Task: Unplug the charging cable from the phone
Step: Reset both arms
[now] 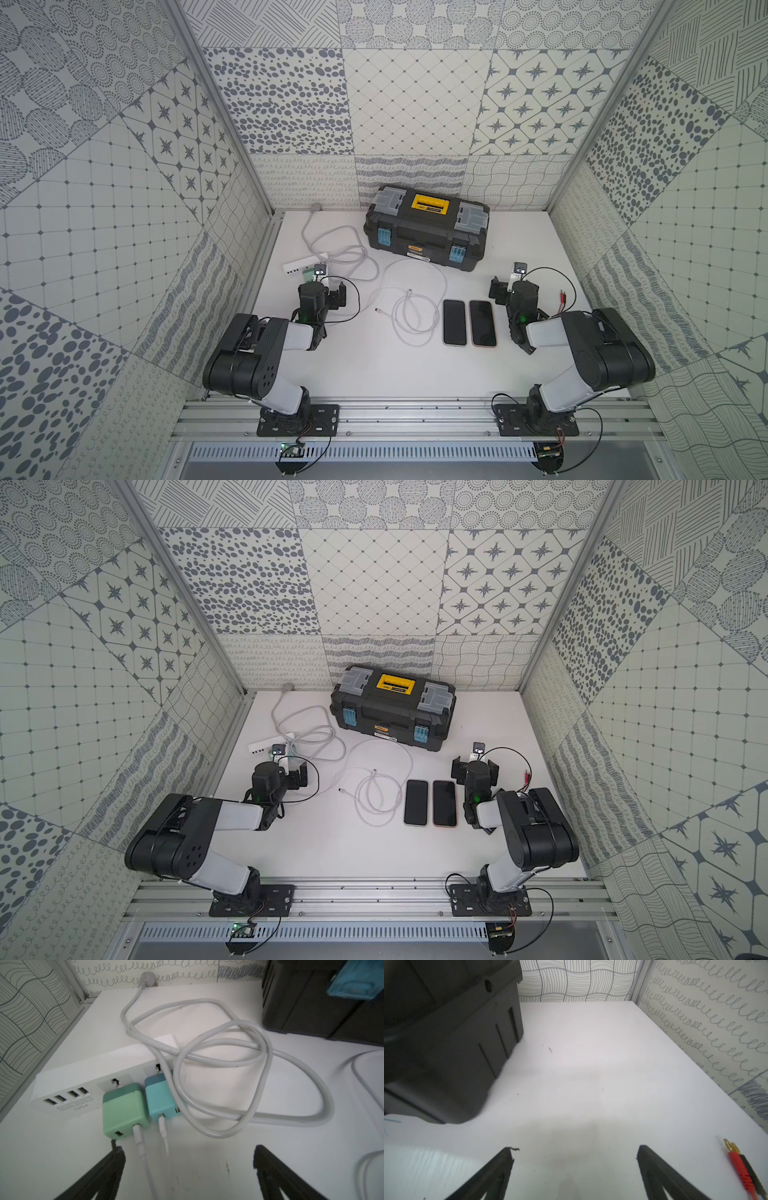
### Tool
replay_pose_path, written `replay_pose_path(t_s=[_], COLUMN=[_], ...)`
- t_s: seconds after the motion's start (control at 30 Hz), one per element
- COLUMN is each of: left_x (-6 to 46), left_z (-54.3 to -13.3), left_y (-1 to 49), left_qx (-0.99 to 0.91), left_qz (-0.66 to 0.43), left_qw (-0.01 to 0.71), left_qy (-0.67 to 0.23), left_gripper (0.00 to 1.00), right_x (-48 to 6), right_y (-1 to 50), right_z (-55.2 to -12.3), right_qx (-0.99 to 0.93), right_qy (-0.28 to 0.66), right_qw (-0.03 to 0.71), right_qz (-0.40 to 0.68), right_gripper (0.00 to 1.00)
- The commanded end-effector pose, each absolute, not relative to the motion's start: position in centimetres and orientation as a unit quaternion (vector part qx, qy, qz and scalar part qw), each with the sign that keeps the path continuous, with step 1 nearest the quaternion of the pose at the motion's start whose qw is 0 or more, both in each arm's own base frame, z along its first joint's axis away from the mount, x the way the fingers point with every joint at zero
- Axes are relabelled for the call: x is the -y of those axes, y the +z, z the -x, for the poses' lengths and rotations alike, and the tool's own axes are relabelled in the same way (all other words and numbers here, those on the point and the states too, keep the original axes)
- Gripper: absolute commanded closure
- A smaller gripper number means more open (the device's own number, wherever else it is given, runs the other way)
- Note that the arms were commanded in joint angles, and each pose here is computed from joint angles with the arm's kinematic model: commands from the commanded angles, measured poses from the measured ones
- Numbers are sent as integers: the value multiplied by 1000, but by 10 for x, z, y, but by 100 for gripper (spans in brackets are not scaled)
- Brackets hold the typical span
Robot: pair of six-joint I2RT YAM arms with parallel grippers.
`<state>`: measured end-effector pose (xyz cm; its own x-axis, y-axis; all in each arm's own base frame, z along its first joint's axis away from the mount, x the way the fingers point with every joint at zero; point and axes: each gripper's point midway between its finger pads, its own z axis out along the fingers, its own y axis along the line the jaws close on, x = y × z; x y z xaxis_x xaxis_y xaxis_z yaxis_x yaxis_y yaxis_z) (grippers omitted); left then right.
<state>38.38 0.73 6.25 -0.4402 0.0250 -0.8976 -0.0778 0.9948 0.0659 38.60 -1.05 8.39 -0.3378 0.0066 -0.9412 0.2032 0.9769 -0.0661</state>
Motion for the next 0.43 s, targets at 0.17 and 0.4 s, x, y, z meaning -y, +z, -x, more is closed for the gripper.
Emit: replay_pose_path(t_s=[0.17,0.4], left_x=[19,22], left_z=[-397,-397], left_y=[80,81], left_qx=[-830,-827], left_qz=[-54,-63], left_qw=[556,559], left_qy=[10,10], left_gripper=[1,1], right_x=[7,6], right_y=[113,112], right_z=[-398,-398], right_qx=[-779,-780], right_qy=[-72,-71], right_qw=[619,618], right_qz=[-63,-63], right_gripper=[3,3])
